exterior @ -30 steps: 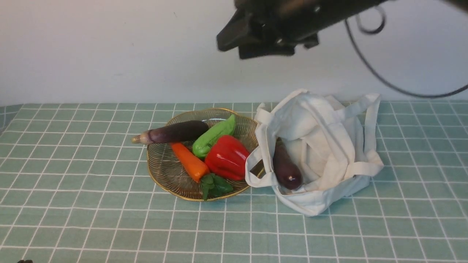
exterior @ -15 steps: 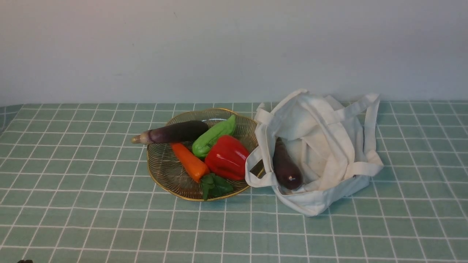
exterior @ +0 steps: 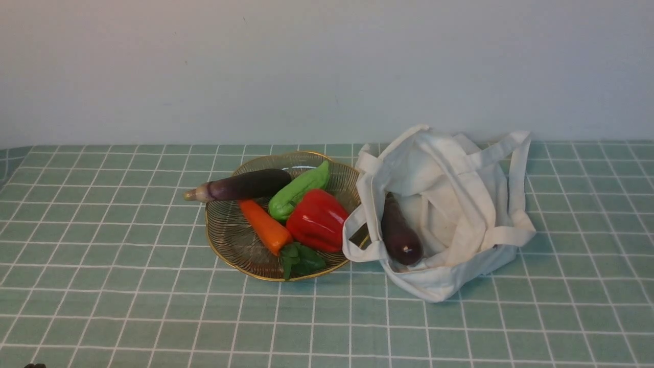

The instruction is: Take vegetables from cloth bag on blue coffee tablecloth place on plate.

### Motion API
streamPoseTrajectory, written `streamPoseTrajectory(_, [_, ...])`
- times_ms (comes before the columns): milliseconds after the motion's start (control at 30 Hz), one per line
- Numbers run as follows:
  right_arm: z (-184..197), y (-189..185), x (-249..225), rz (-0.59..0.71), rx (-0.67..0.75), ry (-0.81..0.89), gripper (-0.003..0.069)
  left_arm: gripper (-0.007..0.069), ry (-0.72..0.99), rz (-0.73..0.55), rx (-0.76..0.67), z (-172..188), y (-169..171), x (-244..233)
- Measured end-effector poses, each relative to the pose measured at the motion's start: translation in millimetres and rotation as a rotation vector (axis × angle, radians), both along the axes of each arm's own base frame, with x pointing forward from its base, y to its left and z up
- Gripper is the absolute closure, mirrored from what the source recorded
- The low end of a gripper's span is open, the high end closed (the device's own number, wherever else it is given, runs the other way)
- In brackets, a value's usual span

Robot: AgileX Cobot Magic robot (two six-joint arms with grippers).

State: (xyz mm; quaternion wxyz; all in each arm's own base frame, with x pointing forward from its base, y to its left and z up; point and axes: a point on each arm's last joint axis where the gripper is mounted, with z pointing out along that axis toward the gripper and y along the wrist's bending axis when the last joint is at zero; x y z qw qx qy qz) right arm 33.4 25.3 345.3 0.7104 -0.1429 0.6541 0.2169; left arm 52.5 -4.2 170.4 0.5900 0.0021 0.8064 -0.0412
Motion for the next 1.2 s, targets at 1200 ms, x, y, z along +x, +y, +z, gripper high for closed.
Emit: streamPoseTrajectory(1200, [-44.6, -3.7, 12.8, -0.099, 0.007, -0.101, 0.0674, 0.0629, 0.0, 0.0, 0.0, 0.0, 0.0, 0.0])
